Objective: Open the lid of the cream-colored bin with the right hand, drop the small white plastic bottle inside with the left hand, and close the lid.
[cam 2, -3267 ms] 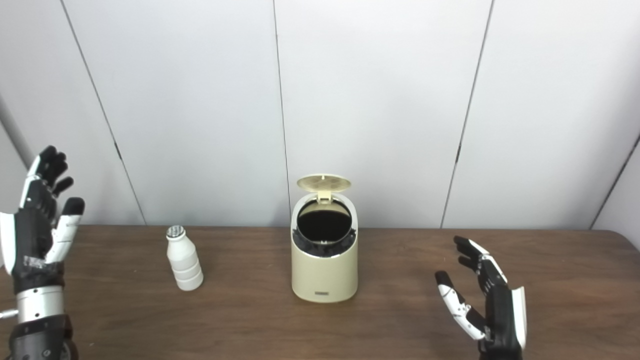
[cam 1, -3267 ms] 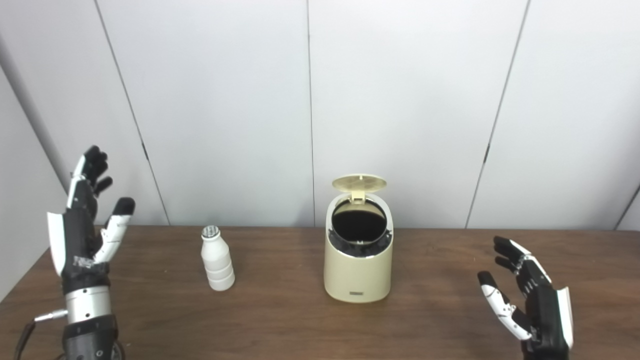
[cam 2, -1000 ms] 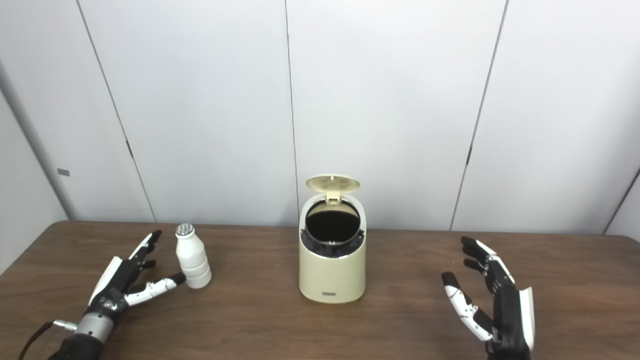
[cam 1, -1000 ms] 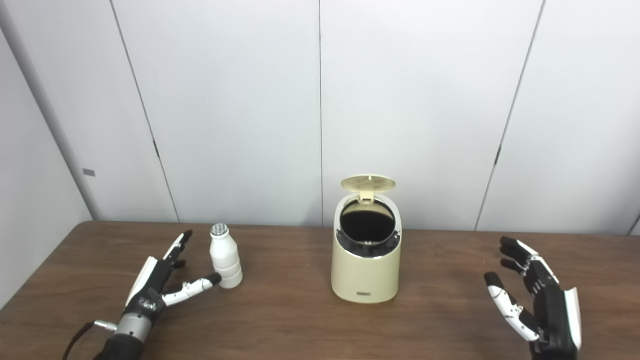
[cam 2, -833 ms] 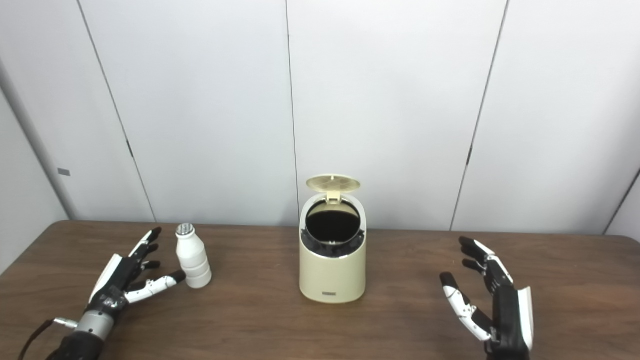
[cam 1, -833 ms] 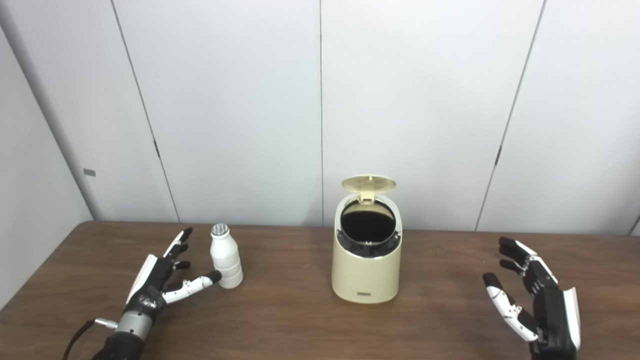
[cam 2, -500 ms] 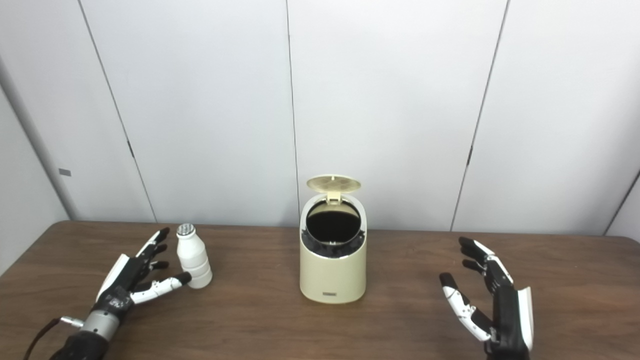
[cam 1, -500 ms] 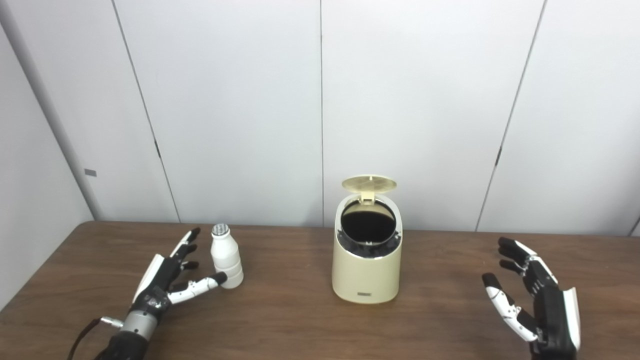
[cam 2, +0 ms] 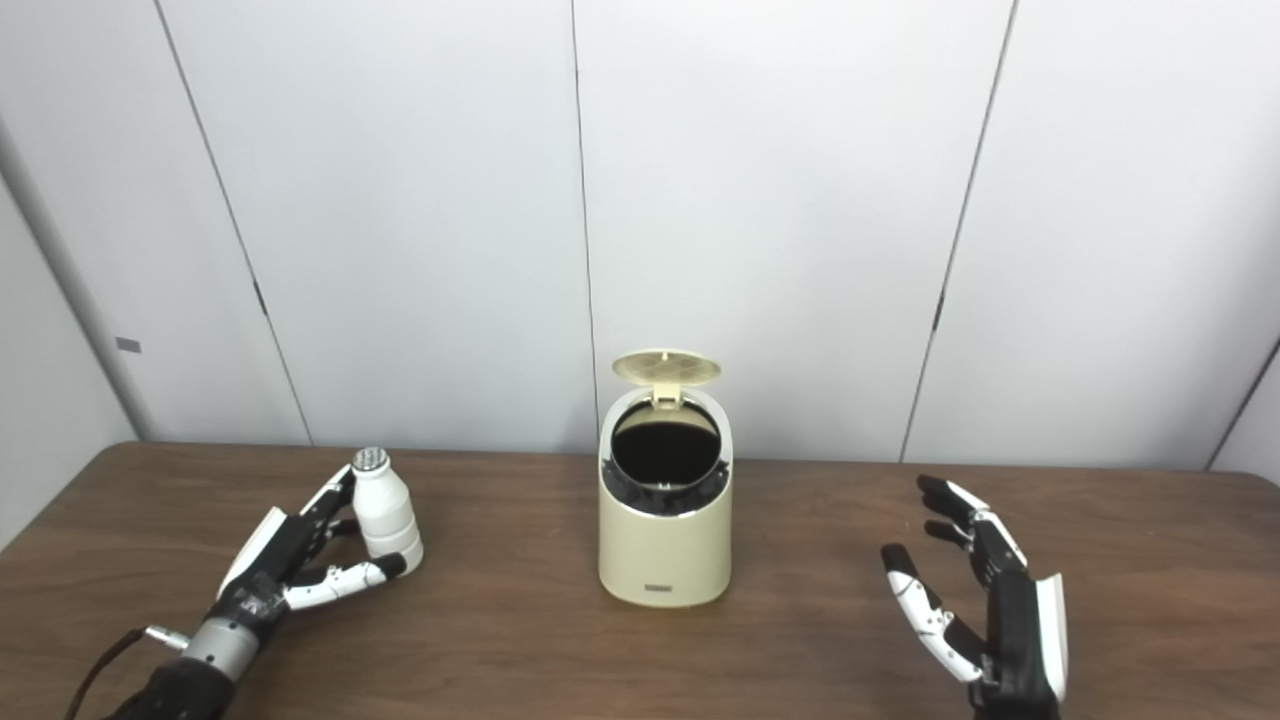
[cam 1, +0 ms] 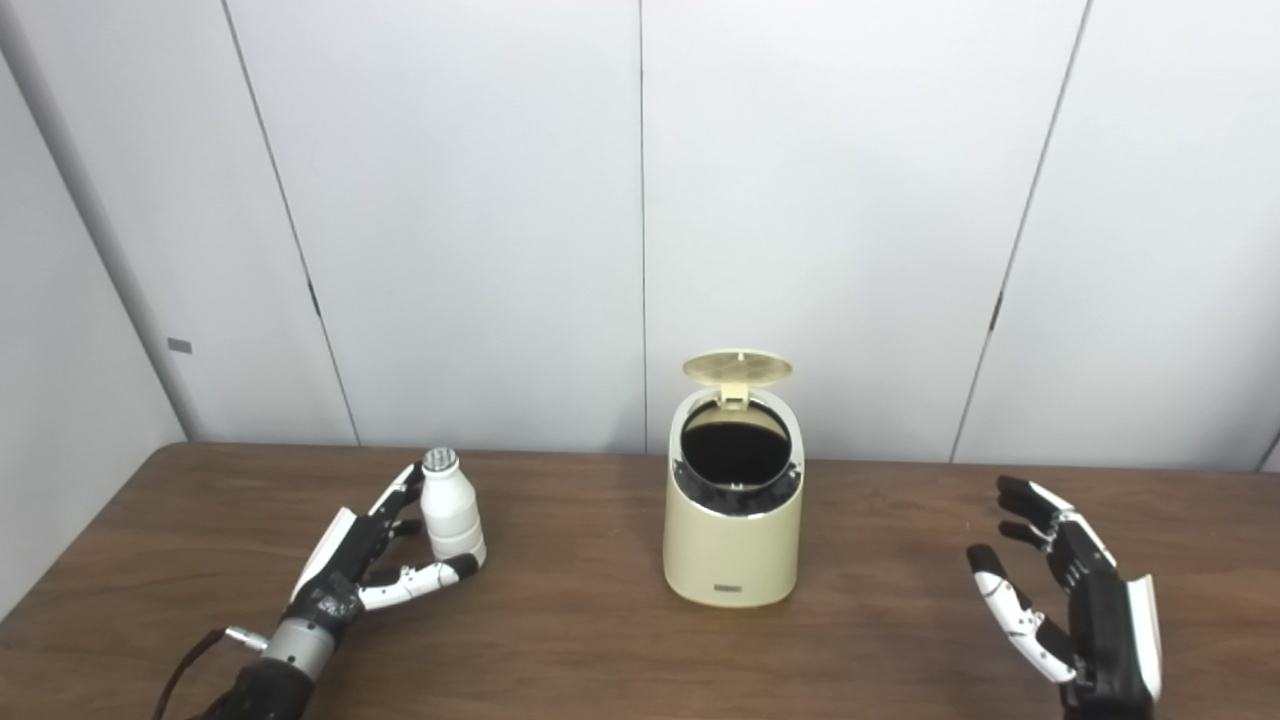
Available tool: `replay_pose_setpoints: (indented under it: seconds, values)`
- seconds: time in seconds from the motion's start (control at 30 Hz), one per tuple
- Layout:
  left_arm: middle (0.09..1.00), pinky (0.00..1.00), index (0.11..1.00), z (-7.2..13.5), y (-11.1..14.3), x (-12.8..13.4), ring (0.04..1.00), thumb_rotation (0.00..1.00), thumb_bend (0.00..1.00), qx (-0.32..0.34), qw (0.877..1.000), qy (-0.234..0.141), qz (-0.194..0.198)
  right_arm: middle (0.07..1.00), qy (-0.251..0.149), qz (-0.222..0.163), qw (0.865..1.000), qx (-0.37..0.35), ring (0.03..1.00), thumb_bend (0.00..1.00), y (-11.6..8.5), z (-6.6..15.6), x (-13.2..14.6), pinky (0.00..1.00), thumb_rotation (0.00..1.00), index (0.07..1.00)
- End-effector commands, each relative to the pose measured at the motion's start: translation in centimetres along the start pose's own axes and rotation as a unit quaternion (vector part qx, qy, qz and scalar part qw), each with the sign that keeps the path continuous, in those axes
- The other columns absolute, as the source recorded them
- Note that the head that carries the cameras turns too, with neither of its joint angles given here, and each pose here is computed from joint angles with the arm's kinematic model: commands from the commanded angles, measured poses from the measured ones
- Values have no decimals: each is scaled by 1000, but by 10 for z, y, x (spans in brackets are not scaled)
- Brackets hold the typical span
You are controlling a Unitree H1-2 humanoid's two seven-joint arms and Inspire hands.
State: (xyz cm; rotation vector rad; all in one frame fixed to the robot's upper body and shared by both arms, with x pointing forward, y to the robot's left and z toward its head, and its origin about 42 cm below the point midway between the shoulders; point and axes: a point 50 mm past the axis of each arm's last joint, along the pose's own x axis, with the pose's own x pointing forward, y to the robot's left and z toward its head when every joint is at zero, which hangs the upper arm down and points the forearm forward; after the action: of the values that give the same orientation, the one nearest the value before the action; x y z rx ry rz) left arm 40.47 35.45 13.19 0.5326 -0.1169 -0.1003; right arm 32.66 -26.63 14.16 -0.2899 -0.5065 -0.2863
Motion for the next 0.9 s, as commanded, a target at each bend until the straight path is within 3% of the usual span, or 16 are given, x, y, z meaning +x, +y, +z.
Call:
replay_pose_setpoints:
  seconds: [0.0, 0.23, 0.57, 0.63, 0.67, 0.73, 0.77, 0.8, 0.87]
  values:
    - [1000, 928, 1000, 16, 0, 15, 998, 454, 1000, 8, 1000, -25, -4, 787, 30, 16, 999, -29, 784, 201, -3, -18, -26, 710, 390, 739]
    - [1000, 912, 1000, 22, -4, 30, 996, 469, 1000, 14, 999, -26, -13, 785, 33, 14, 999, -26, 783, 210, -1, -14, -28, 703, 410, 743]
    - [1000, 978, 1000, 40, -11, 47, 1000, 452, 1000, -2, 999, -51, -18, 788, 35, 16, 999, -29, 784, 215, 1, -10, -29, 700, 434, 747]
    - [971, 928, 975, 41, -12, 50, 972, 420, 1000, 14, 998, -59, 21, 788, 36, 16, 999, -28, 786, 214, 1, -10, -30, 706, 414, 746]
    - [925, 868, 932, 42, -13, 51, 923, 380, 1000, 19, 996, -61, 59, 788, 37, 16, 999, -26, 787, 209, 1, -11, -30, 710, 391, 746]
    - [771, 716, 781, 45, -18, 55, 774, 164, 984, 14, 987, -63, 149, 789, 39, 16, 999, -25, 791, 213, 0, -11, -31, 720, 383, 747]
    - [610, 546, 623, 47, -20, 56, 605, 53, 788, 10, 979, -68, 190, 789, 39, 15, 999, -24, 790, 216, 0, -11, -31, 719, 383, 745]
    - [546, 480, 565, 48, -21, 57, 540, 27, 658, 8, 974, -73, 213, 789, 39, 15, 999, -24, 790, 217, 0, -10, -31, 717, 383, 745]
    - [495, 385, 524, 49, -23, 58, 462, 7, 546, 9, 968, -68, 243, 788, 38, 15, 999, -25, 786, 220, 0, -10, -31, 706, 385, 743]
